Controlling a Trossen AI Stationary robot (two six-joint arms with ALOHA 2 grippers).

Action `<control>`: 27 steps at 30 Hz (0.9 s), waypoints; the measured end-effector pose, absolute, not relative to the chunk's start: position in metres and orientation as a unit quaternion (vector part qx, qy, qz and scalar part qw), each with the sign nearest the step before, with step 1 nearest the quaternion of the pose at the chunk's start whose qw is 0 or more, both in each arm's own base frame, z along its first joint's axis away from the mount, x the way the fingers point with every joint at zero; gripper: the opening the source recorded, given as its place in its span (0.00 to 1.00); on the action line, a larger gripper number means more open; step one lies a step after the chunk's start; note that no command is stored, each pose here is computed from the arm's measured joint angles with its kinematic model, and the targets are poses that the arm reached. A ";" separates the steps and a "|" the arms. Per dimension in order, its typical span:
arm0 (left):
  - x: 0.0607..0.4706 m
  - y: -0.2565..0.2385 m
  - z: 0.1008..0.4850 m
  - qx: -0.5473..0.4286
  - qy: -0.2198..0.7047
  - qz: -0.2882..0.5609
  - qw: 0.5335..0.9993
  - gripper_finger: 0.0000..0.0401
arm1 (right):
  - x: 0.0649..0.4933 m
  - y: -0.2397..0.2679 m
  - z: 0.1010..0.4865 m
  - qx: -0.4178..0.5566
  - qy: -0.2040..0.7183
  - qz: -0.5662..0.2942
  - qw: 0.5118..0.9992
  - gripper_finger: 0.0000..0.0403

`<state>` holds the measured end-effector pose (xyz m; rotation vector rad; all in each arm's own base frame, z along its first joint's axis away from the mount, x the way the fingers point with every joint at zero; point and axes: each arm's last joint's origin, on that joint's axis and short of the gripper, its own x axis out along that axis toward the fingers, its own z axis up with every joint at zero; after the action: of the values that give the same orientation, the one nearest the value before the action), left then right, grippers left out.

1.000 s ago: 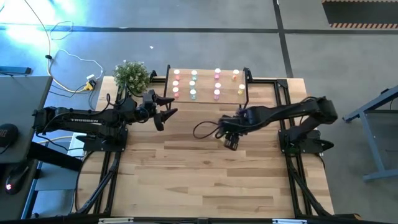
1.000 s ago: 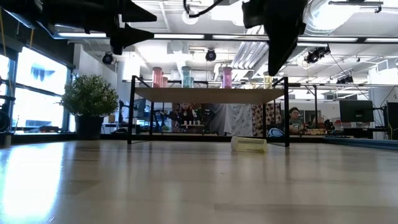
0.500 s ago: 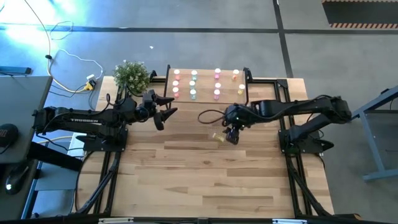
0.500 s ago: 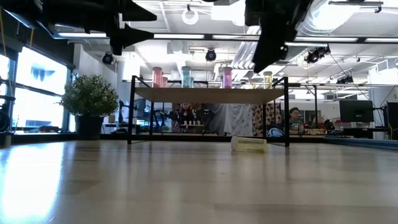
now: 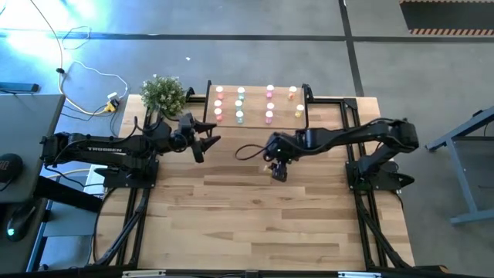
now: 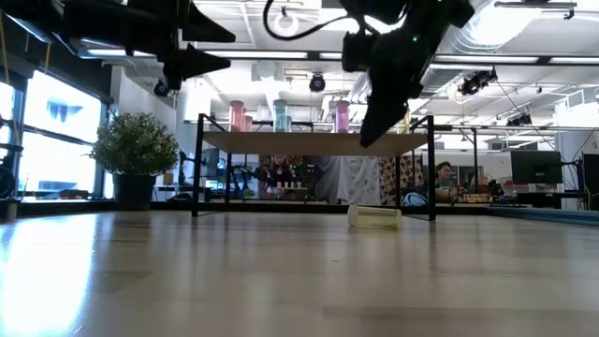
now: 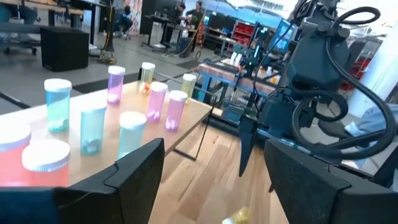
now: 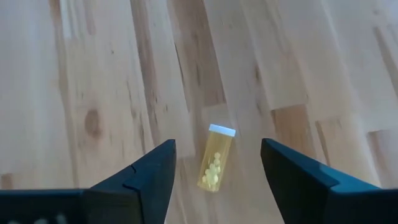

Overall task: Pick and place medicine bottles onto shelf by color
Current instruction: Put the yellow pill bottle on the shelf aligned with the other yellow pill bottles

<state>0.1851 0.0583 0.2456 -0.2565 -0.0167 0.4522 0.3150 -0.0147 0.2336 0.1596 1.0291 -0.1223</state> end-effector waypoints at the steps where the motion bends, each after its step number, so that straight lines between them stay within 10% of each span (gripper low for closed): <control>1: 0.185 0.058 0.245 -0.127 -0.005 0.224 0.966 0.67 | 0.317 -0.015 0.230 0.077 0.494 -0.059 0.864 0.55; 27: 0.185 0.058 0.243 -0.128 0.007 0.225 0.966 0.67 | 0.353 -0.033 0.155 0.135 0.534 -0.065 0.832 0.51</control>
<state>0.1850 0.0582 0.2426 -0.2584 0.0145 0.4554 0.3527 -0.0326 0.1554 0.2854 1.1322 -0.1388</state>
